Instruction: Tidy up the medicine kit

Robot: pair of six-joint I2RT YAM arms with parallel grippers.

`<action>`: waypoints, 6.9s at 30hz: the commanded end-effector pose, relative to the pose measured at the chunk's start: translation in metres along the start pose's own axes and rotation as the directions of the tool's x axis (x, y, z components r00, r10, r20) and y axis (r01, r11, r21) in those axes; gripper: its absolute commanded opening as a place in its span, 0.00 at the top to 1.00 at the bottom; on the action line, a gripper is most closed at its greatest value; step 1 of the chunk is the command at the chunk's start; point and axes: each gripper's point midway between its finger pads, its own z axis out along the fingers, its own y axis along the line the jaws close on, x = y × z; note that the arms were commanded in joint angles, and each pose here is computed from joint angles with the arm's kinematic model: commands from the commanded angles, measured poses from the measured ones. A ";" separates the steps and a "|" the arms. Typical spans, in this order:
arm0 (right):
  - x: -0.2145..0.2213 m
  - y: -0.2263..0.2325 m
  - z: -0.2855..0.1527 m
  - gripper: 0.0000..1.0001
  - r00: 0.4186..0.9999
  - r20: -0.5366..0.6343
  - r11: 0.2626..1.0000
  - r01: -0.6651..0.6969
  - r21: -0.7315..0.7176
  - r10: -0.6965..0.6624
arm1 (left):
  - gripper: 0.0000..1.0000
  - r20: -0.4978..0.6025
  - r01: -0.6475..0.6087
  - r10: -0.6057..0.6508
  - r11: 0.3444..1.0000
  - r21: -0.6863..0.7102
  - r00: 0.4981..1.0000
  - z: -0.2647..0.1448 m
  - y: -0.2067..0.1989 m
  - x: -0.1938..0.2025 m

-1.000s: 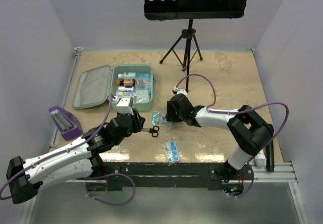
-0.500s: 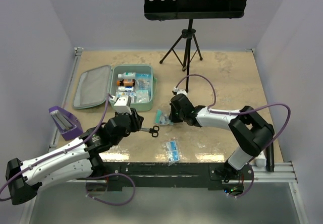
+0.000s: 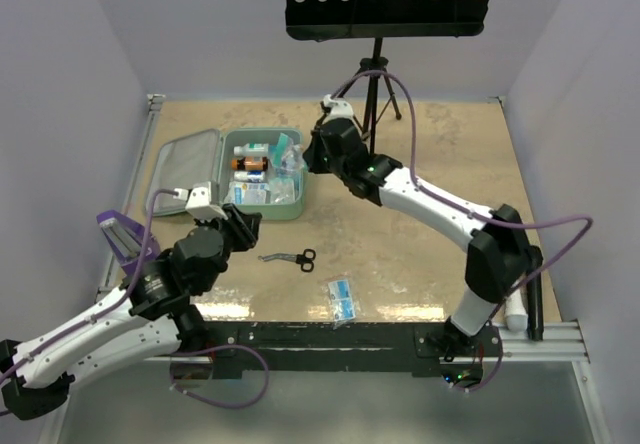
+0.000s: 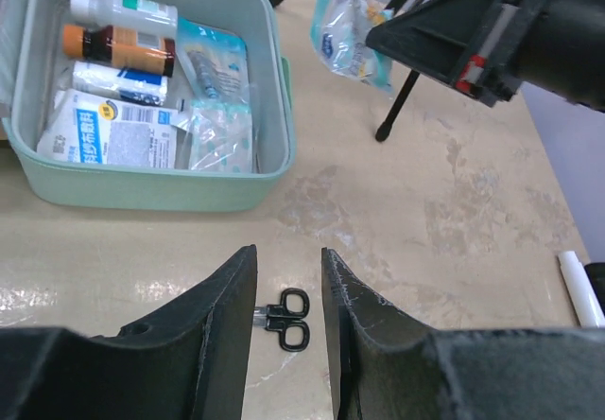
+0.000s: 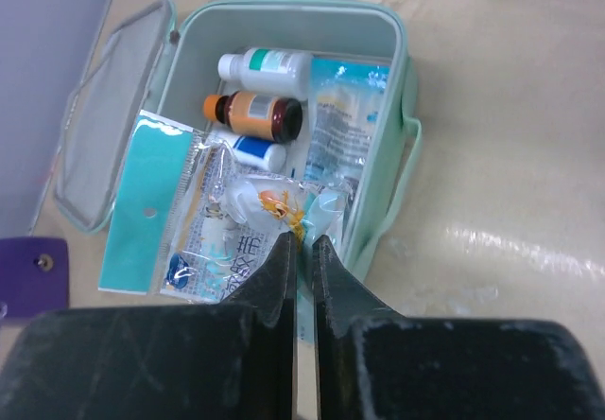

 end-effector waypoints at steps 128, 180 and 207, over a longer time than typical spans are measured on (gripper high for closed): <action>0.040 -0.016 0.013 0.39 0.998 -0.025 0.996 0.063 0.070 -0.062 | 0.62 -0.120 -0.071 0.060 0.993 -0.089 0.991 0.026 0.019 0.060; 0.157 -0.110 -0.072 0.92 0.966 -0.186 0.978 -0.157 0.140 0.181 | 0.62 -0.207 -0.108 0.085 0.989 -0.103 0.975 0.038 0.028 0.101; 0.131 -0.115 -0.095 0.76 0.978 -0.093 0.974 -0.170 0.152 0.186 | 0.63 -0.206 -0.190 0.167 0.977 -0.096 0.964 0.096 0.015 0.102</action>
